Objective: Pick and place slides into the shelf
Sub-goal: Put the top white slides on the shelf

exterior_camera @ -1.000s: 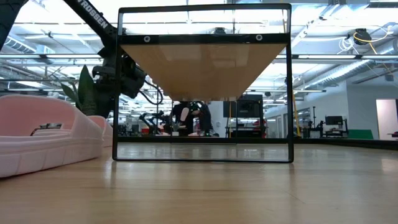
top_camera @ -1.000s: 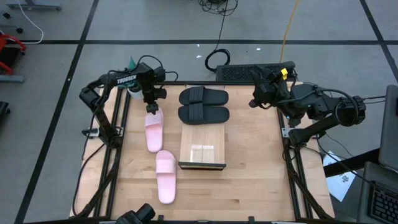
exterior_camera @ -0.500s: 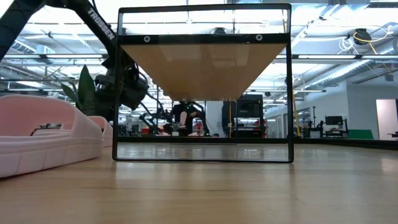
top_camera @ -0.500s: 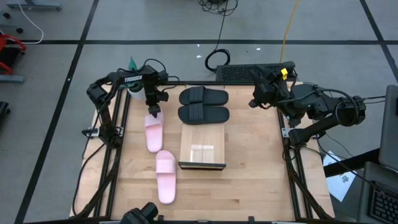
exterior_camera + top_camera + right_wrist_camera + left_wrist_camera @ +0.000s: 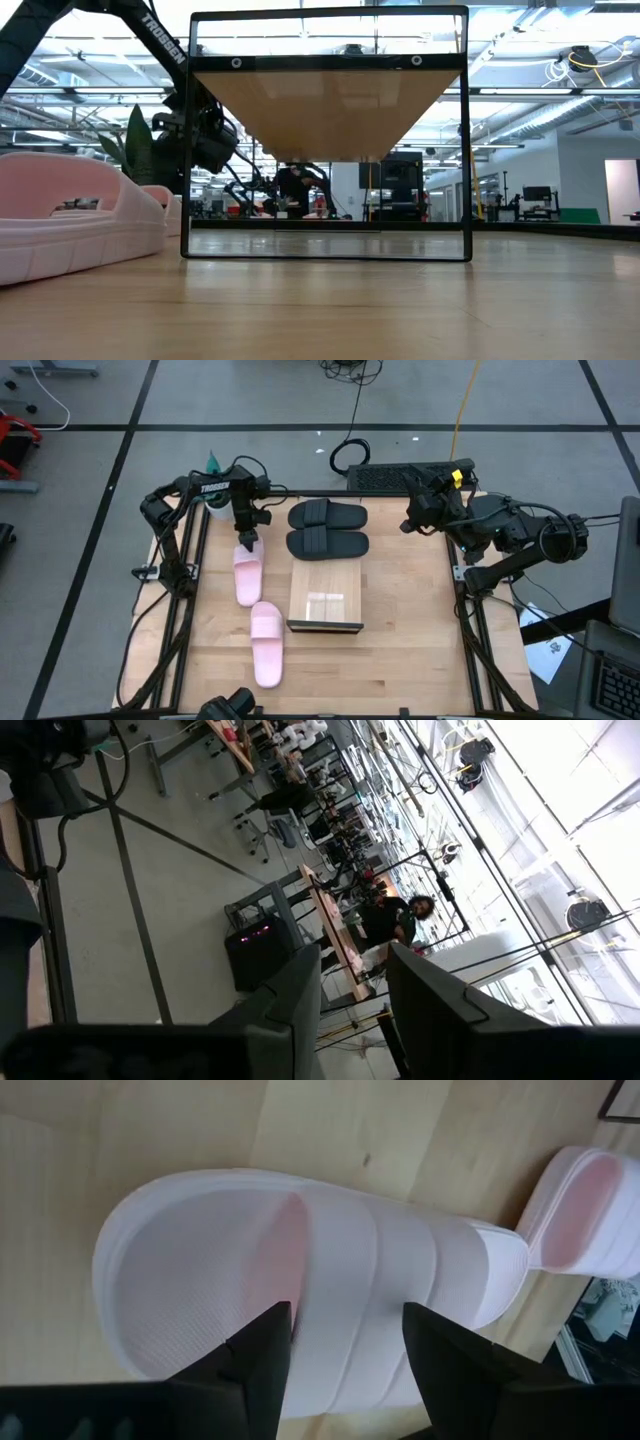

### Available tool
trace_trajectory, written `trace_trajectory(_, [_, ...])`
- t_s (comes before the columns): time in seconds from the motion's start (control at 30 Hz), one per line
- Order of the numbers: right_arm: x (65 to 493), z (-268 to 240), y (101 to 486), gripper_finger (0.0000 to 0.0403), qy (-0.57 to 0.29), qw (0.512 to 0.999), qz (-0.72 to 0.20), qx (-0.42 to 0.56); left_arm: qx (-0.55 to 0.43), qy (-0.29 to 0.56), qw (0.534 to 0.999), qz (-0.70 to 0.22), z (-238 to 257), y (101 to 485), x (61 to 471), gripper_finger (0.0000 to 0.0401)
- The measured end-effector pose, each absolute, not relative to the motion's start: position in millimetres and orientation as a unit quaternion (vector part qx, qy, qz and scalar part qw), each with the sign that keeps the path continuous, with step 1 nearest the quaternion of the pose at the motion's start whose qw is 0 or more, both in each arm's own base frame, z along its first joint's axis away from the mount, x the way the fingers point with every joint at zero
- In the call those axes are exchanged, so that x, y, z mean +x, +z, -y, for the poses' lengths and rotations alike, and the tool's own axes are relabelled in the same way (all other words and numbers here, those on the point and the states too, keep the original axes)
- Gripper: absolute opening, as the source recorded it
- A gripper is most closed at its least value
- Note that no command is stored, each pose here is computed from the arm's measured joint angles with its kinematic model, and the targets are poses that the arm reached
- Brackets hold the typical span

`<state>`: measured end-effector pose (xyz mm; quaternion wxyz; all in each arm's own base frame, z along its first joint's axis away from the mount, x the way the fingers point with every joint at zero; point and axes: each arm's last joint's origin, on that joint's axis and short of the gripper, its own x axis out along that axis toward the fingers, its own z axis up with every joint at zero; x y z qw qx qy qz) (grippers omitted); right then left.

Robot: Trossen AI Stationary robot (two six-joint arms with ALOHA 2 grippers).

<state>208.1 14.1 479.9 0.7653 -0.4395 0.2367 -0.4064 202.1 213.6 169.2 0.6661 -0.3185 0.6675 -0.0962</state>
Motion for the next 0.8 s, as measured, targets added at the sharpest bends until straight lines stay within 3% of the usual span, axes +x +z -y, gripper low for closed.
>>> trace_trajectory(0.8, [208.0,-14.1,479.9,0.0109,-0.407,0.765,-0.237,-0.439,-0.348,-0.119,0.642,-0.673,-213.9,146.9,203.4,0.0191])
